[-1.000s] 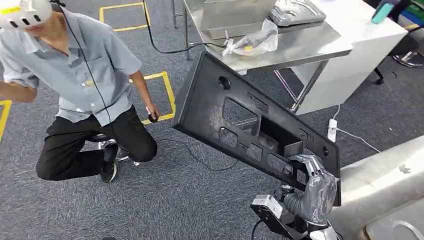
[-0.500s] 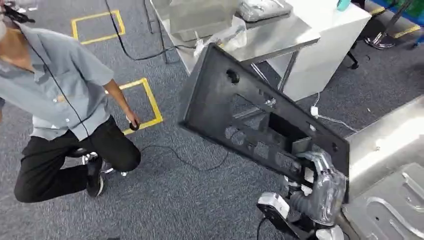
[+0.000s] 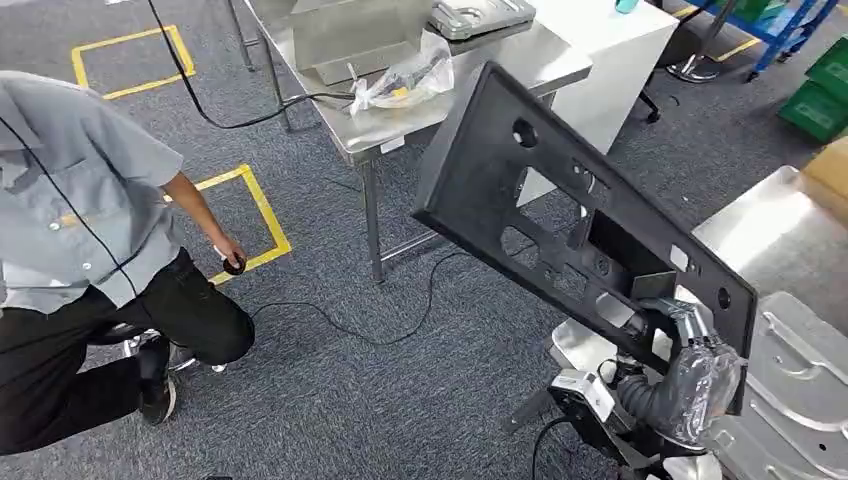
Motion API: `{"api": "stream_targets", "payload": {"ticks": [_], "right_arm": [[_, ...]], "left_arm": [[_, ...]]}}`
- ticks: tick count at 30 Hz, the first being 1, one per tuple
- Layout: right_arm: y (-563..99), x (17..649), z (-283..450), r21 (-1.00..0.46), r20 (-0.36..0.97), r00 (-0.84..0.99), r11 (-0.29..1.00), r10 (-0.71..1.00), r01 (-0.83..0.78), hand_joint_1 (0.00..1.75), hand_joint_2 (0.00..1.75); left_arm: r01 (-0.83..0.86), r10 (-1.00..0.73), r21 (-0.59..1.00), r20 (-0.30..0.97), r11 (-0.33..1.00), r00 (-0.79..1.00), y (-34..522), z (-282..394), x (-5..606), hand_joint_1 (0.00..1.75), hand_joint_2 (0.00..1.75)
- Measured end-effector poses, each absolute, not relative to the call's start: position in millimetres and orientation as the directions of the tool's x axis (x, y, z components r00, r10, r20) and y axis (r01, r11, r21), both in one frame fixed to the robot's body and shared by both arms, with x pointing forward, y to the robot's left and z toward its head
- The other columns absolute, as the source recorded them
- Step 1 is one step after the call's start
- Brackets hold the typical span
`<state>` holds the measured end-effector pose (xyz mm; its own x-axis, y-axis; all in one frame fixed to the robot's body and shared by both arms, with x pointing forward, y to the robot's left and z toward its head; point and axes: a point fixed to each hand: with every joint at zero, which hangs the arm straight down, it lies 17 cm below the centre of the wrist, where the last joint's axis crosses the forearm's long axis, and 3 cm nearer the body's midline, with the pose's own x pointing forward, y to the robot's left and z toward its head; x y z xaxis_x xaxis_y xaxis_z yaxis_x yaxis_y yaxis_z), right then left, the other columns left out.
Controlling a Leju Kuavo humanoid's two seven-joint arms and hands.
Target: Take the parts from the cabinet and place them on the table.
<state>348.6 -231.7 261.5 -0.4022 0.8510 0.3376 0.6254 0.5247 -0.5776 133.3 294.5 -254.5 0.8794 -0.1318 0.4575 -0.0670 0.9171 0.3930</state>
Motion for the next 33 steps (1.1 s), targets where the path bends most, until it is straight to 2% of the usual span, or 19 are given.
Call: {"api": "stream_targets", "payload": {"ticks": [33], "right_arm": [[-253, 349, 266, -0.557, 0.350, -0.336, 0.483, 0.874, 0.676, 1.75, 1.75]], "left_arm": [[-0.075, -0.121, 0.387, 0.457, 0.919, 0.881, 292, -255, 133, 0.00, 1.75]]}}
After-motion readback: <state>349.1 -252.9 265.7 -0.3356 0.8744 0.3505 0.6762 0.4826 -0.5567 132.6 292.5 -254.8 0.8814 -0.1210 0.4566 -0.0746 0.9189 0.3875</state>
